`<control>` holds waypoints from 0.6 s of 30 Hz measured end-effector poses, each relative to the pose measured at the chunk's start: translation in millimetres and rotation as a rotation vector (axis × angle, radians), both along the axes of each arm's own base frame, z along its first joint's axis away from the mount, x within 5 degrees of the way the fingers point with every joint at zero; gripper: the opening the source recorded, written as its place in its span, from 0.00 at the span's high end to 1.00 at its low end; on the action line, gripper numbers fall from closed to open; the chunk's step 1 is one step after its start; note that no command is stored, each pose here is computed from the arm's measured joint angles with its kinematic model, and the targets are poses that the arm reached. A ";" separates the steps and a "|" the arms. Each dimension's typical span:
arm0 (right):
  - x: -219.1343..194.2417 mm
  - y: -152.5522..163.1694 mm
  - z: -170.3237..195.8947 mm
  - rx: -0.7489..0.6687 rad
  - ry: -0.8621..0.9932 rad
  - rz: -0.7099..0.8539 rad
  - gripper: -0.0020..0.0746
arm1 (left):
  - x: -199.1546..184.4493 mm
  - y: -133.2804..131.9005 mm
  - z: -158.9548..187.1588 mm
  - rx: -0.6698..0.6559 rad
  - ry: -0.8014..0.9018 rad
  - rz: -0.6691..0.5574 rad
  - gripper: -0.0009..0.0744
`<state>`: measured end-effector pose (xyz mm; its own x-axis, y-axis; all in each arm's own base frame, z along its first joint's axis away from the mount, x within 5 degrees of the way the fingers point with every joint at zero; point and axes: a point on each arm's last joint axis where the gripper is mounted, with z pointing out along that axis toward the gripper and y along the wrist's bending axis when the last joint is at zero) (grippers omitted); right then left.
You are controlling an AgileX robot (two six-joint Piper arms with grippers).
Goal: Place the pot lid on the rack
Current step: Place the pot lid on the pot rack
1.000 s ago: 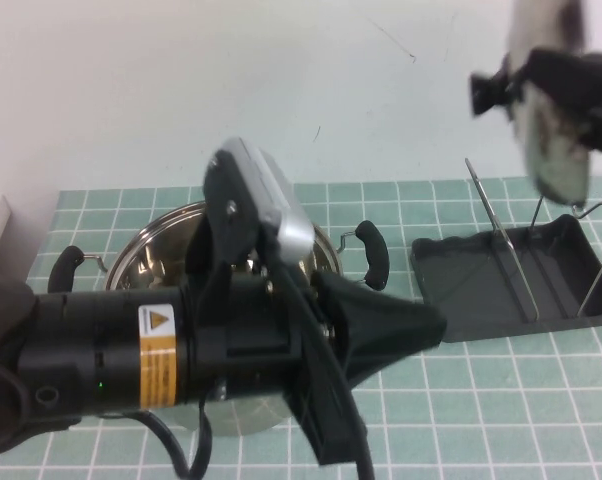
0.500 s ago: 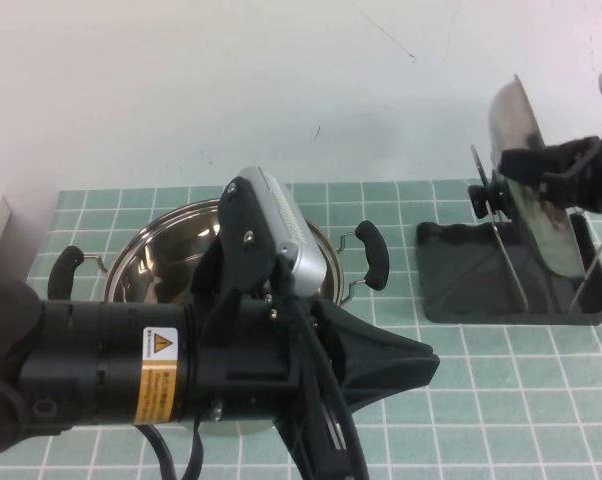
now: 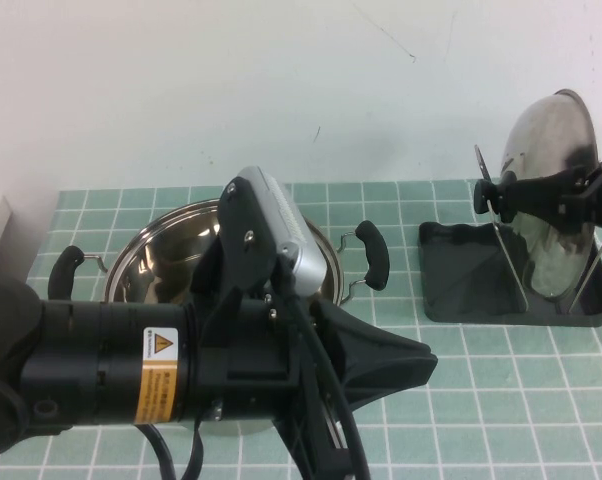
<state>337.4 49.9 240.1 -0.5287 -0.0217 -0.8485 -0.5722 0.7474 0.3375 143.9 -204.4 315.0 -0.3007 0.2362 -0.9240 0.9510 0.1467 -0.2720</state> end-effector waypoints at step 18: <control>-31.8 -32.7 127.4 0.119 -0.278 0.148 0.68 | 17.8 6.2 -8.5 0.112 -0.061 0.189 0.99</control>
<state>305.6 17.2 367.6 -0.2753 0.0271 -0.9610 -0.7539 0.6142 0.2332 161.7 -198.2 306.6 -0.2941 0.2834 -0.9128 0.9179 0.3499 -0.1871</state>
